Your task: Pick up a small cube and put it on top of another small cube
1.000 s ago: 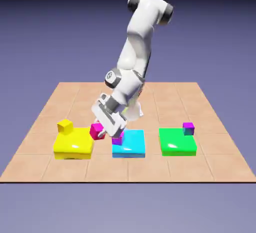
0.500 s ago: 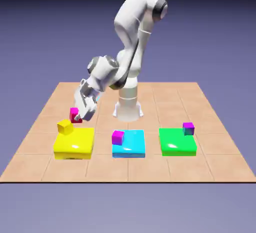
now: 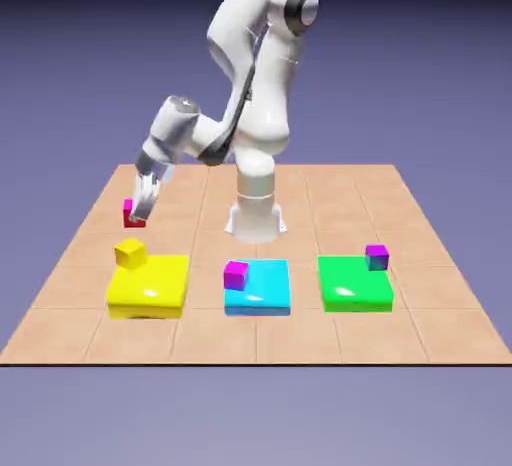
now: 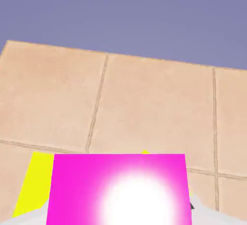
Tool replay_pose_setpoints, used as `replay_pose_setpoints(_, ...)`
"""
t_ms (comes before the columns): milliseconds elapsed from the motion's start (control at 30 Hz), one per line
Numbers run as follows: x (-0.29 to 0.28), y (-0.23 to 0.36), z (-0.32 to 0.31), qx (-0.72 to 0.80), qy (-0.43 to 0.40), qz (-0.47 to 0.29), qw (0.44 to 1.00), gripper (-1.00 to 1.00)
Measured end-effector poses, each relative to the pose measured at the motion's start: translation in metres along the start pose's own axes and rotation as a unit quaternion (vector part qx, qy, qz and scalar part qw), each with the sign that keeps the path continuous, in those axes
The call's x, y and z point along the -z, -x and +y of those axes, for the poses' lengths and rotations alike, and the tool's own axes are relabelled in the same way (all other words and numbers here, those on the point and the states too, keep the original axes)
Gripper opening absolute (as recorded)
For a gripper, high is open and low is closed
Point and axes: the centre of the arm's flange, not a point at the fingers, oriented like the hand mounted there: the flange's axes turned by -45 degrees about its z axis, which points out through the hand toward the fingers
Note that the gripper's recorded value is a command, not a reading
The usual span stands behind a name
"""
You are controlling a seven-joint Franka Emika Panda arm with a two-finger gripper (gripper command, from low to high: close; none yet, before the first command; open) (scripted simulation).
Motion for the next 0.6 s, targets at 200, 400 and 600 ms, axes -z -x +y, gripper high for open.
replay_pose_setpoints(200, -0.020, -0.001, 0.000, -0.002, 0.007, 0.003, 1.000, -1.00)
replay_pose_setpoints(400, -0.050, 0.003, 0.000, -0.002, 0.006, 0.003, 1.000, -1.00)
replay_pose_setpoints(600, -0.069, 0.008, 0.003, -0.002, 0.000, -0.003, 1.000, 1.00)
